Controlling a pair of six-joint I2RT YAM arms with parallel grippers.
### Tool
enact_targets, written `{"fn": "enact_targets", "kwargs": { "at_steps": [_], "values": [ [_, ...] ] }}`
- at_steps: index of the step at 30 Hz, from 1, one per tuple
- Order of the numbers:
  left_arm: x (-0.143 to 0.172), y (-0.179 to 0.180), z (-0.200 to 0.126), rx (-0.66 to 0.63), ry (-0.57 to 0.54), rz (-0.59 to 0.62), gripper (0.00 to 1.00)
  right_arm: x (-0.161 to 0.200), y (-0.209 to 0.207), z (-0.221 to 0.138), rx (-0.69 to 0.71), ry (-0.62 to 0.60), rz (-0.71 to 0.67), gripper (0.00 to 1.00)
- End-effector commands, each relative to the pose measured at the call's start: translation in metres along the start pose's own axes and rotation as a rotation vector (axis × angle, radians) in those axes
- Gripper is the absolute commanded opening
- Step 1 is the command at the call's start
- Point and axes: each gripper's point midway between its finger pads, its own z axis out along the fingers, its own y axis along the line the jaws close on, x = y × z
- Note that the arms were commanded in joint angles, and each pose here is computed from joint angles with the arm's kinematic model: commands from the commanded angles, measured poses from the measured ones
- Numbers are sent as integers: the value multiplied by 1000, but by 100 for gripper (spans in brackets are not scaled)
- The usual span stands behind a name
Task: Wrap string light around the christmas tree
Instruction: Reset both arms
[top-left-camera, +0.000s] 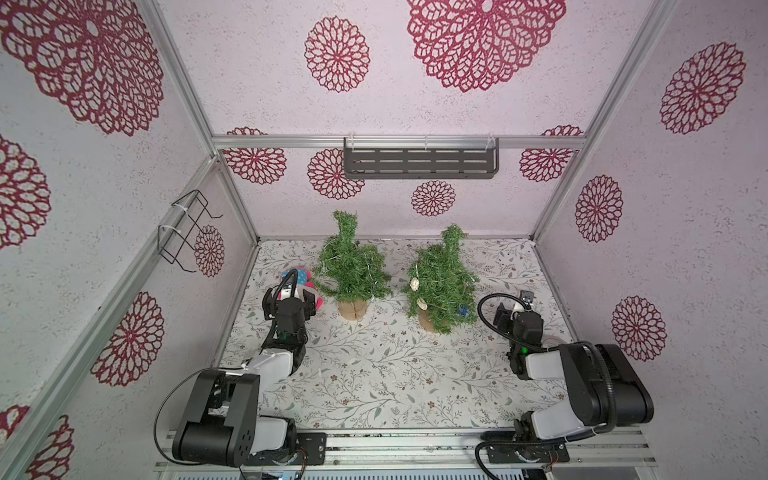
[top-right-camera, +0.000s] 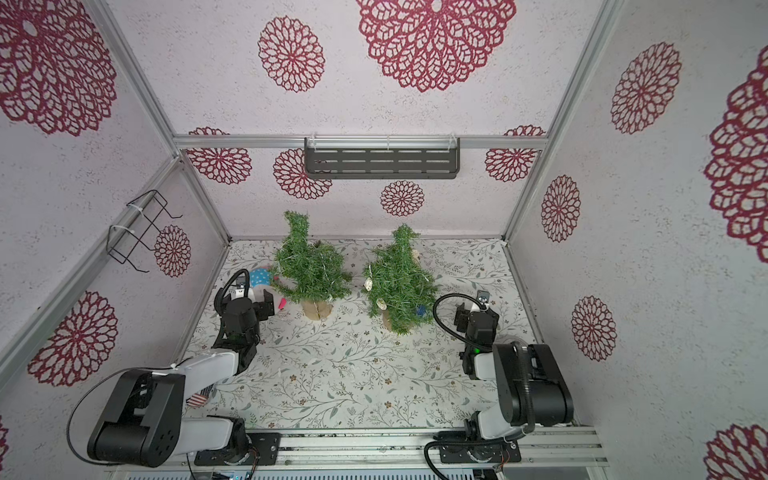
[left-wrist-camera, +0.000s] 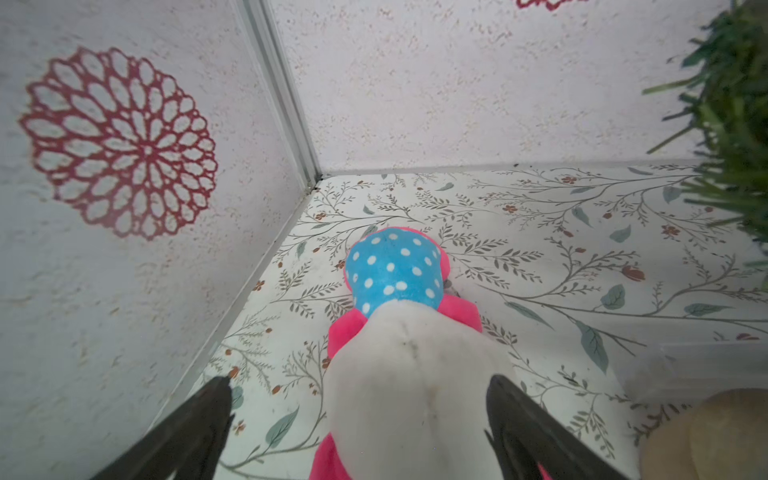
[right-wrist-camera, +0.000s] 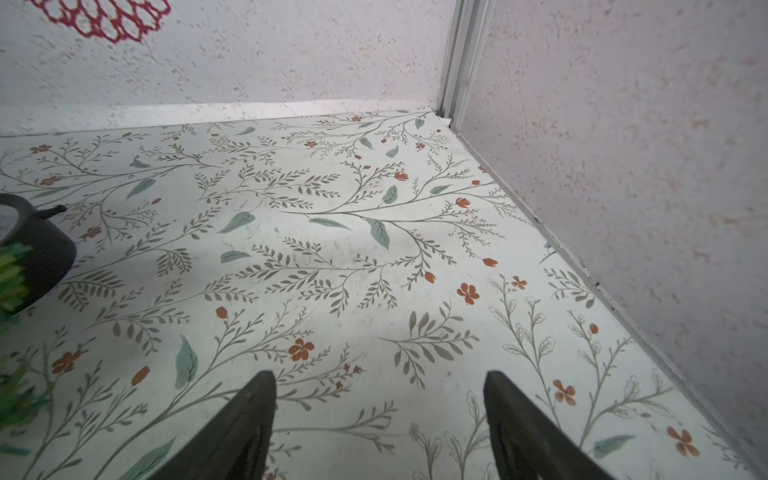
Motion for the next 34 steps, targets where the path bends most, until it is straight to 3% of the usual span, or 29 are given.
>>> {"fn": "enact_targets", "kwargs": {
  "at_steps": [1, 2, 5, 8, 10, 12, 15, 34],
  "values": [
    [1, -9, 10, 78, -26, -15, 98, -32, 2, -7, -9, -148, 14, 86],
    [1, -7, 13, 57, -67, -19, 98, -33, -2, -7, 9, -150, 24, 89],
    [9, 10, 14, 20, -34, -101, 98, -31, -10, -4, 59, -136, 50, 94],
    [22, 55, 21, -144, -99, -257, 98, -31, -11, -3, 67, -129, 52, 99],
    [29, 53, 23, -127, -5, -266, 98, -31, -11, -2, 67, -127, 51, 99],
    [25, 55, 22, -139, -60, -259, 98, -31, -11, -2, 68, -129, 49, 99],
    [28, 52, 22, -128, -24, -264, 98, -32, -11, -3, 69, -133, 51, 99],
    [23, 44, 22, -116, -50, -215, 98, -32, -12, -4, 72, -135, 50, 99]
  ]
}}
